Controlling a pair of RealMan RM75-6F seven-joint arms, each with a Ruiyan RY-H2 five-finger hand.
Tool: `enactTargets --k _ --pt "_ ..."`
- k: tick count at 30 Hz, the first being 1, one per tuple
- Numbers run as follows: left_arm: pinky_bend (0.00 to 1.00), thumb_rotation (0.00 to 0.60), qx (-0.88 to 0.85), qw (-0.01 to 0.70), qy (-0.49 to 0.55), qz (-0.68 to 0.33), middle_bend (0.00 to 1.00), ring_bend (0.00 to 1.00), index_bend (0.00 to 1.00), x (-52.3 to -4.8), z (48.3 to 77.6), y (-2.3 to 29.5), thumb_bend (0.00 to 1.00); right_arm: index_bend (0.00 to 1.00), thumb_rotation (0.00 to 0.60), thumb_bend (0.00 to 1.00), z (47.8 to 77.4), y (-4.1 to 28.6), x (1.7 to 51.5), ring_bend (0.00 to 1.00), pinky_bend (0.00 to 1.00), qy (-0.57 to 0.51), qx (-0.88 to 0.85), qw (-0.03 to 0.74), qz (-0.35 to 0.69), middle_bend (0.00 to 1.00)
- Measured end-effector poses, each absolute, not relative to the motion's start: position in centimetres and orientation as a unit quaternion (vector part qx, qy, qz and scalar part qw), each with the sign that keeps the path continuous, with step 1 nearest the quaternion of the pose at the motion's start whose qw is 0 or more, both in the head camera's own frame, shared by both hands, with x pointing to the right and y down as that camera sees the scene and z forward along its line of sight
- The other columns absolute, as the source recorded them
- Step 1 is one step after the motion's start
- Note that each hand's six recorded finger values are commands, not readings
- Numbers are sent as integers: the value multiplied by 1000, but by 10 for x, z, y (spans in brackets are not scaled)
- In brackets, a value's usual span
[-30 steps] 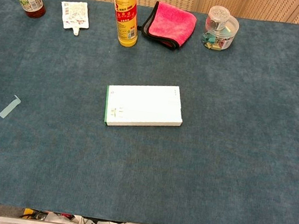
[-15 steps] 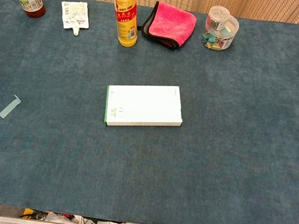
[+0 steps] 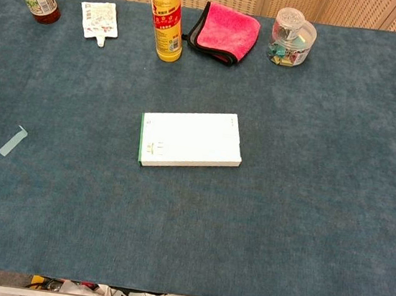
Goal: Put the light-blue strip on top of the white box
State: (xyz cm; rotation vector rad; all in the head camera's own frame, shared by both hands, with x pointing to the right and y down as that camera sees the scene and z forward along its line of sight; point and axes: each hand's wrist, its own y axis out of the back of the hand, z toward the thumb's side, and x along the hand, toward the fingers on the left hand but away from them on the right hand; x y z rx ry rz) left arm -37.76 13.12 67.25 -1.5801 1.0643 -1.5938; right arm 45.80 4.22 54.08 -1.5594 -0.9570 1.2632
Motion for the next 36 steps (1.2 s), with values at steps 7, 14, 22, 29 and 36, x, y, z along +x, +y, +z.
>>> enactTargets --k 7,14,22,29,36 --pt "961 388 -604 312 369 -633 817 896 424 -363 703 130 264 467 600 265 546 42 465 577 722 -385 -625 435 522 622" --pt "961 279 -597 301 359 -651 818 896 433 -352 724 123 257 467 600 265 552 42 471 579 722 -384 -624 427 530 622" --pt "963 330 -577 295 354 -674 818 897 436 -352 740 117 257 467 600 265 555 42 478 582 722 -385 -621 420 538 622" --pt "968 351 -565 289 350 -689 821 901 444 -352 751 115 257 467 600 265 558 44 485 583 722 -387 -620 414 543 622" --pt "974 353 -562 281 354 -693 828 908 459 -349 757 112 257 467 600 265 558 45 490 583 722 -388 -618 411 547 622"
